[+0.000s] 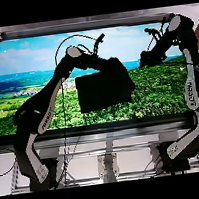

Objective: Fold the clothes and pants, and hang the long-sleeved shirts on hangers.

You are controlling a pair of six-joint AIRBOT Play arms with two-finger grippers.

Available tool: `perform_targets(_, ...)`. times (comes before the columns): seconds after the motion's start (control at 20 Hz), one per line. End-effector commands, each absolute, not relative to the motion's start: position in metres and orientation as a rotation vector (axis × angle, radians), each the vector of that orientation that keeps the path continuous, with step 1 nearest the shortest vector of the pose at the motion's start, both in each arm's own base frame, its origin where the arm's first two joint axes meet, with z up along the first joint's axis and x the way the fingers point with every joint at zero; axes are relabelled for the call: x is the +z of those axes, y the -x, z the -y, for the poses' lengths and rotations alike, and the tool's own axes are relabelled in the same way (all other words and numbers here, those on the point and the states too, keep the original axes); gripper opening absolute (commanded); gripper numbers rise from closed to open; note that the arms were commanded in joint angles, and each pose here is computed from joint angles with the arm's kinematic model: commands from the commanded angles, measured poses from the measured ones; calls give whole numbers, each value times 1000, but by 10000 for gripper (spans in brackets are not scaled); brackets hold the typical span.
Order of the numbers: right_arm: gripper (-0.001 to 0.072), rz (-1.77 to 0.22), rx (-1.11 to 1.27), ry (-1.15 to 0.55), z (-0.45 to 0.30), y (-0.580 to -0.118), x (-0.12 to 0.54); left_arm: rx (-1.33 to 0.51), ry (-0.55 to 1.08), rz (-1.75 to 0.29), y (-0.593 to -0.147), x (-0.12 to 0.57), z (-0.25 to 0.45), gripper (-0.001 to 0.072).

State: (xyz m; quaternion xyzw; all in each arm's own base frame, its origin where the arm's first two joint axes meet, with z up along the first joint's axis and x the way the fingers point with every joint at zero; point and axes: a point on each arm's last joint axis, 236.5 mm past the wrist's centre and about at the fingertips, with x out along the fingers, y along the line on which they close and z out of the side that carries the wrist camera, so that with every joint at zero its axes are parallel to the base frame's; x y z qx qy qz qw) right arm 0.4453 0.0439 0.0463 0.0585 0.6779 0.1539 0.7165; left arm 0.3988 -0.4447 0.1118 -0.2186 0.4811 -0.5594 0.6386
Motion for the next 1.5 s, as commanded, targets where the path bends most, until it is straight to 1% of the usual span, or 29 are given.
perform_targets(0.0,573,-1446,363,-126,-49,-457,46,-1230,461,-1124,-408,99,429,421)
perform_targets(0.05,694,-1415,403,-131,-57,-463,45,-1160,413,-1171,-413,84,414,409)
perform_targets(0.15,693,-1373,485,-108,-72,-469,34,-977,242,-1288,-419,49,367,408)
perform_targets(0.25,693,-1383,526,-75,-81,-469,8,-722,8,-1417,-419,17,297,398)
perform_targets(0.35,693,-1425,550,-66,-90,-466,-25,-452,-194,-1521,-415,6,225,398)
perform_targets(0.4,693,-1456,566,-67,-96,-463,-40,-346,-267,-1547,-413,8,197,399)
perform_targets(0.45,693,-1488,580,-65,-102,-459,-53,-287,-309,-1545,-415,13,181,399)
perform_targets(0.5,693,-1512,599,-56,-110,-455,-65,-270,-321,-1534,-416,16,176,399)
perform_targets(0.7,691,-1577,668,-30,-145,-441,-92,-244,-333,-1573,-400,11,161,399)
perform_targets(0.8,665,-1587,699,-14,-160,-436,-97,-209,-365,-1599,-389,-1,147,399)
perform_targets(0.85,551,-1590,706,-6,-164,-434,-98,-198,-362,-1594,-385,-7,143,399)
perform_targets(0.9,357,-1591,707,-2,-165,-434,-98,-192,-354,-1588,-380,-12,140,399)
perform_targets(0.95,117,-1597,705,8,-164,-433,-98,-188,-347,-1581,-372,-17,137,399)
perform_targets(1.0,25,-1613,682,31,-155,-431,-100,-187,-347,-1583,-363,-22,133,399)
perform_targets(1.1,25,-1658,597,54,-127,-430,-101,-154,-364,-1605,-341,-32,117,399)
perform_targets(1.2,25,-1659,480,11,-87,-437,-90,-117,-390,-1635,-320,-37,101,399)
perform_targets(1.35,25,-1624,249,-94,10,-442,-61,-102,-398,-1631,-300,-38,88,399)
perform_targets(1.45,25,-1587,75,-193,85,-430,-42,-105,-385,-1604,-295,-36,87,399)
